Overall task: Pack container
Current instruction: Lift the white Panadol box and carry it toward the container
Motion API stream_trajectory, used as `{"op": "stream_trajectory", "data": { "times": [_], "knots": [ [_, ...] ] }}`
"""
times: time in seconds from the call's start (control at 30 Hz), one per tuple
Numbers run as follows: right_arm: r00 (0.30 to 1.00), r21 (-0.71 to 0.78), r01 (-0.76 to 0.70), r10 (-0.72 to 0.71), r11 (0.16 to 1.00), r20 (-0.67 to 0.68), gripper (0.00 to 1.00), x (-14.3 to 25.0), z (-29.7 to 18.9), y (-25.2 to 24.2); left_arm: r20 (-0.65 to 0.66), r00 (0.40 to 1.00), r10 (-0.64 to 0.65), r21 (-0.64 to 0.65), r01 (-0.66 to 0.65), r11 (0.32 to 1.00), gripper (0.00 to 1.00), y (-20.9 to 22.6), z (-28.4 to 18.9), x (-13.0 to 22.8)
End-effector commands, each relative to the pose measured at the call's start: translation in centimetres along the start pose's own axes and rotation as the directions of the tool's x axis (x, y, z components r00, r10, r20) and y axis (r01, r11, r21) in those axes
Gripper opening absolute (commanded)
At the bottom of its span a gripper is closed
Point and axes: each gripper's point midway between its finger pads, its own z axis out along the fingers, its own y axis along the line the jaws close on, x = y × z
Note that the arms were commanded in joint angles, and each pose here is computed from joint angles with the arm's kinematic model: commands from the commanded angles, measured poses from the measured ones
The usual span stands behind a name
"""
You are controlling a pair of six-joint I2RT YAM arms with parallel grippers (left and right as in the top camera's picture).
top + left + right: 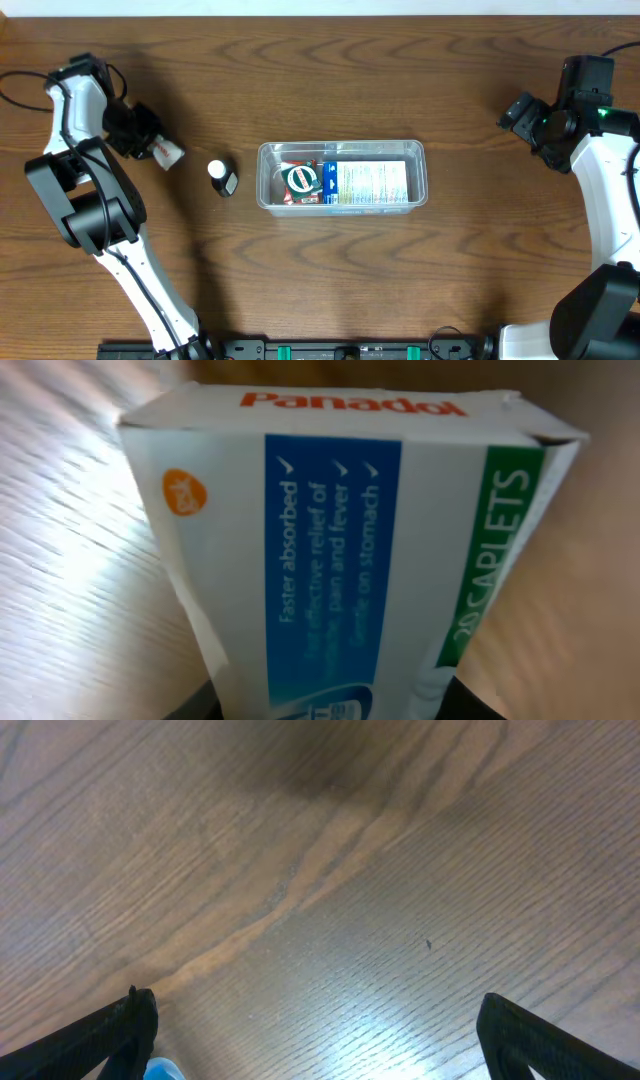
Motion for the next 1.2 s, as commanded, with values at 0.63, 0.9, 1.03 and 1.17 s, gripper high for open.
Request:
{"op": "stream_trajectory", "data": {
  "times": [0.63, 0.9, 1.03, 1.17],
  "knots": [
    [1.000, 0.006, -0.015, 0.015, 1.000, 0.001, 0.99, -0.1, 0.0, -0.2, 0.232, 0.510, 0.828, 0.083, -0.859, 0.505, 0.40, -15.5, -12.9, 14.4],
    [1.000, 0.006, -0.015, 0.015, 1.000, 0.001, 0.99, -0.1, 0.0, -0.2, 0.111, 0.174, 0.978, 0.124, -0.979, 0.160, 0.41, -18.9, -9.3, 25.4],
    [1.000, 0.005, -0.015, 0.015, 1.000, 0.001, 0.99, -0.1, 0.0, -0.2, 0.062, -0.007, 0.998, 0.129, -0.991, -0.015, 0.40, -19.3, -7.6, 29.7],
    [1.000, 0.006, -0.015, 0.015, 1.000, 0.001, 0.99, -0.1, 0.0, -0.2, 0.013, -0.180, 0.984, 0.099, -0.979, -0.180, 0.41, -19.3, -6.1, 32.7]
  ]
}}
